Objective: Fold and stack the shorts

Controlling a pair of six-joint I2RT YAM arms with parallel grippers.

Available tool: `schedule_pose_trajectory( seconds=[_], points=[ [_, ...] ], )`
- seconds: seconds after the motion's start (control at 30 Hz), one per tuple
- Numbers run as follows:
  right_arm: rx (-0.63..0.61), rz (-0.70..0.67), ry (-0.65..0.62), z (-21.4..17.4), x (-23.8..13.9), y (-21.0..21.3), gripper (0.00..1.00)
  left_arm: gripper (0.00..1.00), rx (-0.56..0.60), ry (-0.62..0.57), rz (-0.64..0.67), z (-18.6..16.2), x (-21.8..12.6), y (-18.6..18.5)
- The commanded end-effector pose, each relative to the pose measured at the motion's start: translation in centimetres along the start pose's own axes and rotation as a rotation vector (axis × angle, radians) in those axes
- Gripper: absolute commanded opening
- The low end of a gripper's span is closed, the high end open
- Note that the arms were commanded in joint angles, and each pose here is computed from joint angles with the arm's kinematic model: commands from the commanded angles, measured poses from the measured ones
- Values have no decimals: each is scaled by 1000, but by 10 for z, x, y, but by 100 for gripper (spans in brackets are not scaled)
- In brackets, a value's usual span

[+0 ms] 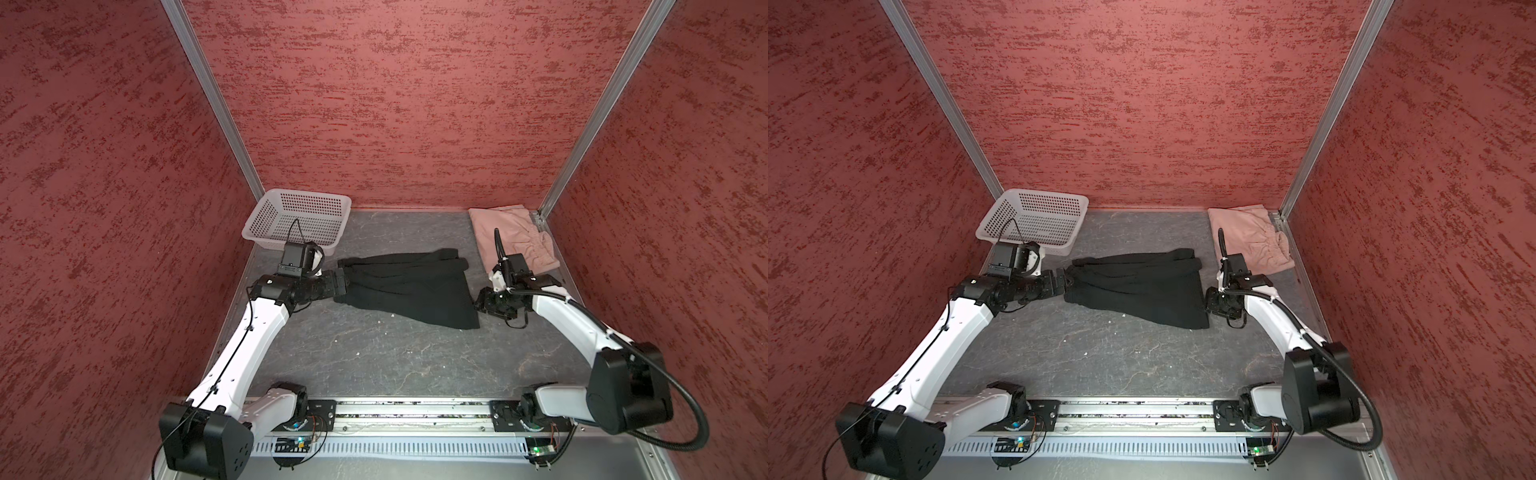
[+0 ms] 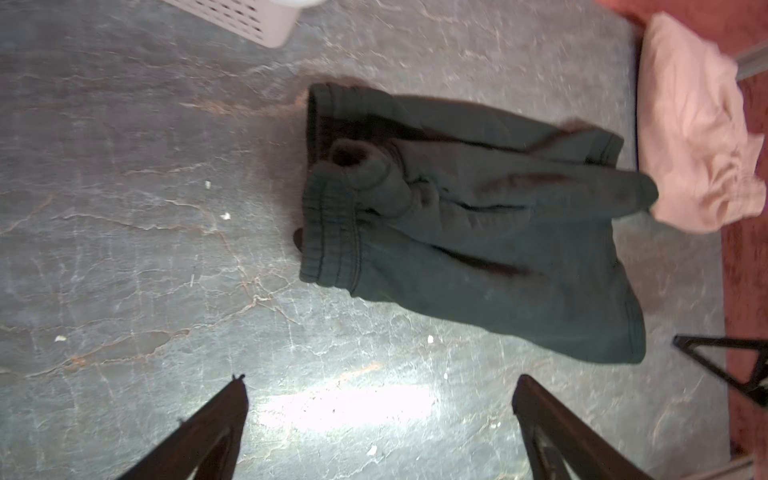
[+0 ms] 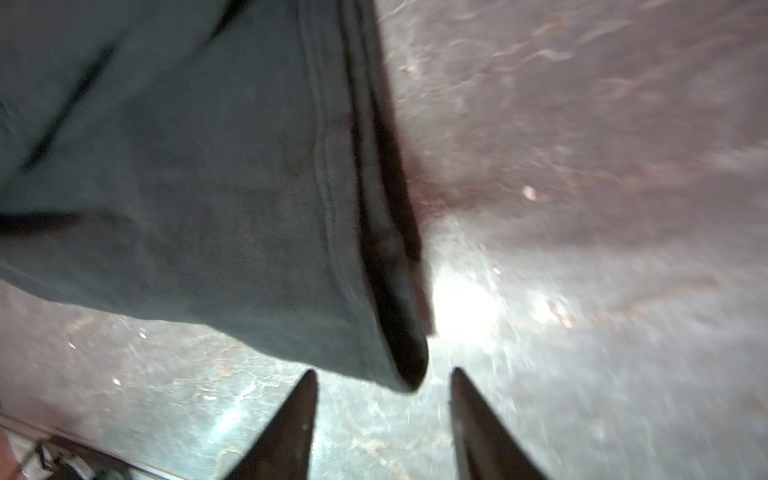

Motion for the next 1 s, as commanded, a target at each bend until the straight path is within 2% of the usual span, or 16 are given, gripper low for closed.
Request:
schedule_pose_trajectory(
  seconds=[0.0, 0.07, 0.13, 0.23, 0.37, 0.47, 0.7, 0.97],
  points=[
    [4, -81, -61, 11, -30, -5, 61, 100, 77, 26, -58, -6, 1, -11],
    [-15, -59, -130, 23, -37, 0, 56, 97, 106, 33, -120, -9, 9, -18],
    [-34, 22, -195, 37, -30, 12, 48, 95, 116, 30, -164, -8, 21, -23],
    [-50, 165, -227, 51, -9, 34, 50, 94, 122, 60, -204, -6, 41, -29],
    [-97, 248, -248, 70, 20, 57, 52, 100, 141, 69, -231, 5, 63, -41],
    [-112, 267, -248, 85, 42, 59, 53, 99, 162, 72, -253, 12, 79, -47],
    [-136, 299, -245, 115, 75, 63, 53, 99, 163, 130, -199, 20, 123, -40],
    [-138, 306, -254, 143, 102, 65, 52, 99, 195, 93, -246, 55, 134, -66]
  ],
)
Point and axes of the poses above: each gripper's point midway between its finger pads, its own x axis out along the fingers, its own y axis along the line the jaws close on, z = x × y, the point moved 3 cm from there along -x, back along the fingers, and after that the axes turned 15 degrees about -x, right-handed, at the moved point
